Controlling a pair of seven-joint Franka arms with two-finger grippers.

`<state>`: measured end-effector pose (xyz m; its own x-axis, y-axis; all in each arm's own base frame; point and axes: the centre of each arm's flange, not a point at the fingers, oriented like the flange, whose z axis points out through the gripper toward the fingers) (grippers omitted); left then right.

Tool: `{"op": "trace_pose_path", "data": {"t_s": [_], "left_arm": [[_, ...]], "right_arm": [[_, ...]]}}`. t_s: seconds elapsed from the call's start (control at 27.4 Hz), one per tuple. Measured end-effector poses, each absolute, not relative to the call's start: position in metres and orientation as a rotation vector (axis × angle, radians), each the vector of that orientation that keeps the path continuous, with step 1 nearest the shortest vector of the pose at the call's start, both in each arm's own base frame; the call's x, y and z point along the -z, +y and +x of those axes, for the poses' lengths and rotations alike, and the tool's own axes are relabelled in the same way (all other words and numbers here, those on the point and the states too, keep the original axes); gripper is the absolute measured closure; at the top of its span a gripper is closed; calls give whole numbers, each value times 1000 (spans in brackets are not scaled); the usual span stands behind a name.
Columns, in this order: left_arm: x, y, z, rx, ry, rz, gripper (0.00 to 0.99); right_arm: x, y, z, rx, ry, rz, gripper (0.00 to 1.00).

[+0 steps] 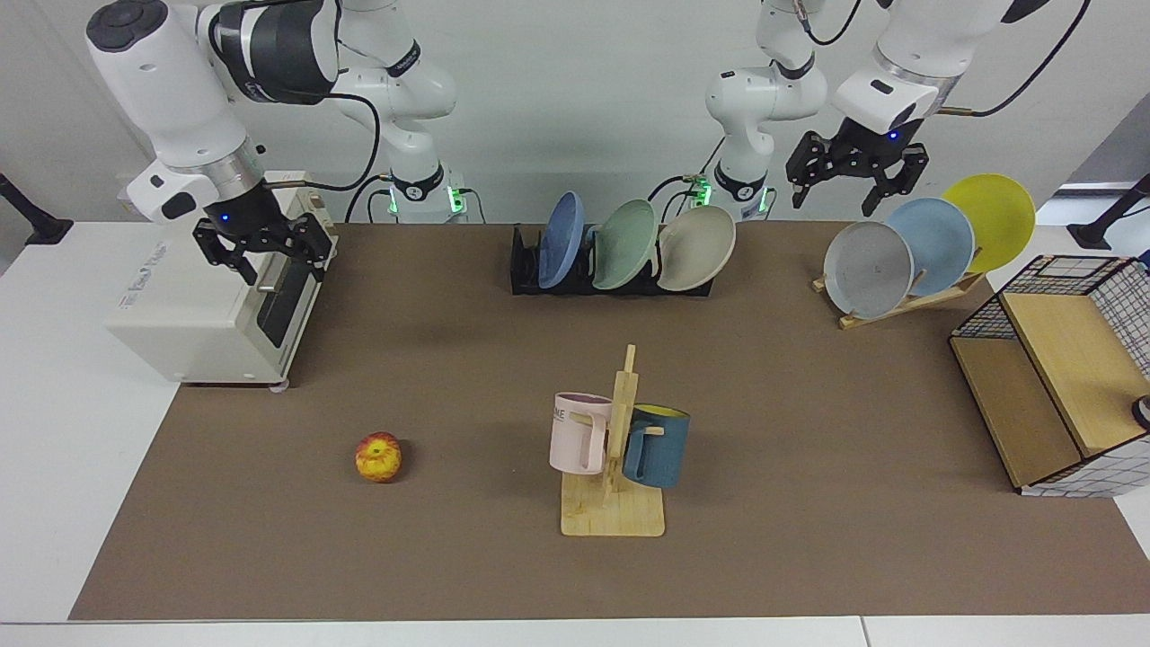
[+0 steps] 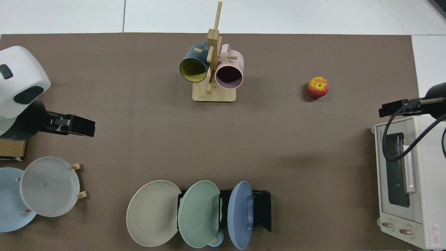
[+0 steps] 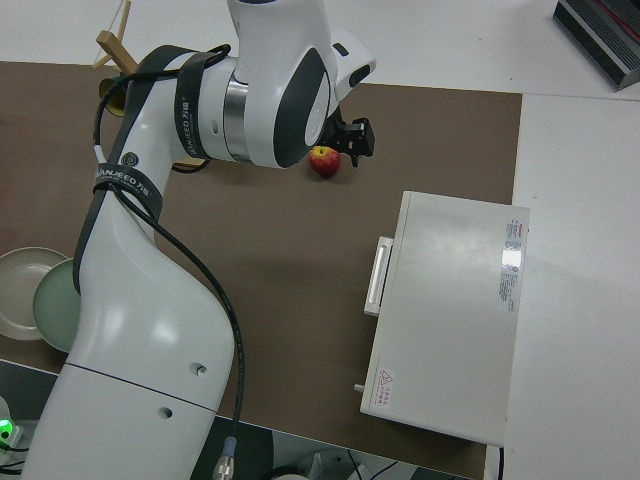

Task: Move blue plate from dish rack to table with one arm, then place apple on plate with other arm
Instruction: 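Reach the left gripper down to the blue plate in the rack, then grasp the blue plate with the left gripper while the right gripper reaches the apple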

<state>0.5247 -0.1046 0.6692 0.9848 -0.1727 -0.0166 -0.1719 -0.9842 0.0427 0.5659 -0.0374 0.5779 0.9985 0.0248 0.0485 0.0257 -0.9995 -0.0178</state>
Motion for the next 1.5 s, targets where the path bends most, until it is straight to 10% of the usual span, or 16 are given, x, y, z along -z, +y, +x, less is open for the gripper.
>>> {"op": "trace_pose_path", "data": {"t_s": [0.66, 1.17, 1.5], "left_arm": [[-620, -197, 452, 97, -359, 2940, 0], [-527, -335, 376, 127, -324, 2953, 0], [-443, -394, 317, 81, -261, 2968, 0]], "right_arm": [[-578, -37, 566, 75, -39, -3122, 4], [-579, -39, 577, 193, -37, -3125, 4], [-515, -45, 618, 249, 14, -3087, 4]]}}
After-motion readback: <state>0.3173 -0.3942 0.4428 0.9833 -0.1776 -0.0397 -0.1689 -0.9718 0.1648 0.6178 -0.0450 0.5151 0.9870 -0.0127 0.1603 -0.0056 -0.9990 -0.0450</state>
